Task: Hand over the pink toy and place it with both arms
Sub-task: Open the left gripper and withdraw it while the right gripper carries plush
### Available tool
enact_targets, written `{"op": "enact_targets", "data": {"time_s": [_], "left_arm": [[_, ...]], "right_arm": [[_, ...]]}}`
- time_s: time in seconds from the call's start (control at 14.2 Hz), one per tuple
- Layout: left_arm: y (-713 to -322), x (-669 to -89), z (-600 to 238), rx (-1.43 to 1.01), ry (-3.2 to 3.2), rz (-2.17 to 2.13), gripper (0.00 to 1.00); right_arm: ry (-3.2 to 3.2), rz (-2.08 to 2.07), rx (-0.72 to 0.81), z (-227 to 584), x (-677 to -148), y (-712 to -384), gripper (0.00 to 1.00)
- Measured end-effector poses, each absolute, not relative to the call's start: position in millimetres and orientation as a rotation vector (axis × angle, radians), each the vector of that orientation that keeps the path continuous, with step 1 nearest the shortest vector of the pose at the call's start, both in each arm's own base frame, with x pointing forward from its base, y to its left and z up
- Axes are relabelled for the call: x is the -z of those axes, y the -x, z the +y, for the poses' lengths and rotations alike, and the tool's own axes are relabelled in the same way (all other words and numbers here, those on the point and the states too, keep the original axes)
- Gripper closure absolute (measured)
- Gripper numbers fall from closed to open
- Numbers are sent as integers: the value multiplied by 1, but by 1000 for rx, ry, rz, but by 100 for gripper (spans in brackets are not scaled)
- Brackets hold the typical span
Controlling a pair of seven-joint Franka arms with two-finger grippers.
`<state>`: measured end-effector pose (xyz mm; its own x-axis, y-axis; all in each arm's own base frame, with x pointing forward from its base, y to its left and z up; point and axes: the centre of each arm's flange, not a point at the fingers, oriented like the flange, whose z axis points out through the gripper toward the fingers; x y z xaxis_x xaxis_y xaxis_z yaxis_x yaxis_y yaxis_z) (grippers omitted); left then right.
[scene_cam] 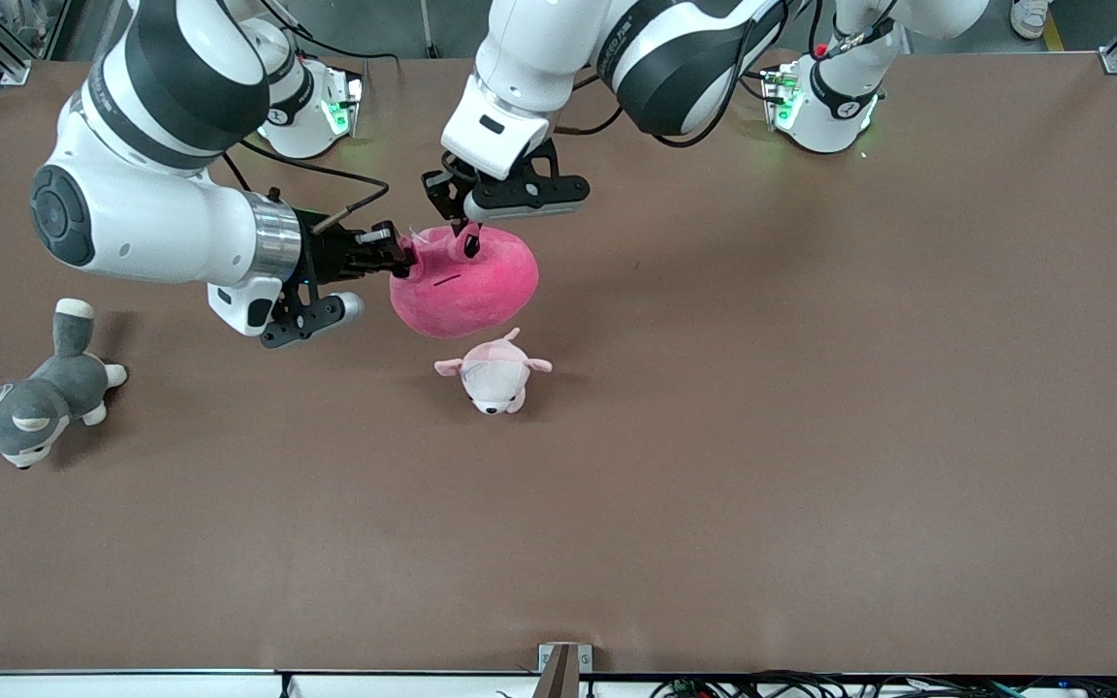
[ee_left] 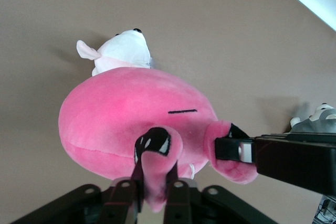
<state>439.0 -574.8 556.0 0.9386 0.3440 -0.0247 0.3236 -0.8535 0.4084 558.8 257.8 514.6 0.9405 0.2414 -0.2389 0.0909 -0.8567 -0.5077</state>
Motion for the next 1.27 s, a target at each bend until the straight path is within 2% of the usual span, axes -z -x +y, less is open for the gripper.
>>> {"op": "enact_targets", "data": {"time_s": [0.21, 0.49, 0.57, 0.85, 1.27], "left_arm": [[-442, -561, -572, -76, -2673, 489, 41], [-444, -564, -569, -78, -2676, 496, 3], [-446, -565, -565, -74, -2690, 504, 0], [-474, -571, -509, -124, -2864, 565, 0], [-534, -594, -349, 11, -3177, 360, 0]], "right_arm": [[2603, -225, -425, 256, -513, -558, 84], [2605, -214, -452, 255, -516, -556, 84], [2606, -206, -456, 251, -516, -557, 84], [2688, -186, -470, 184, -508, -573, 84], [2800, -126, -474, 87, -496, -588, 84]]}}
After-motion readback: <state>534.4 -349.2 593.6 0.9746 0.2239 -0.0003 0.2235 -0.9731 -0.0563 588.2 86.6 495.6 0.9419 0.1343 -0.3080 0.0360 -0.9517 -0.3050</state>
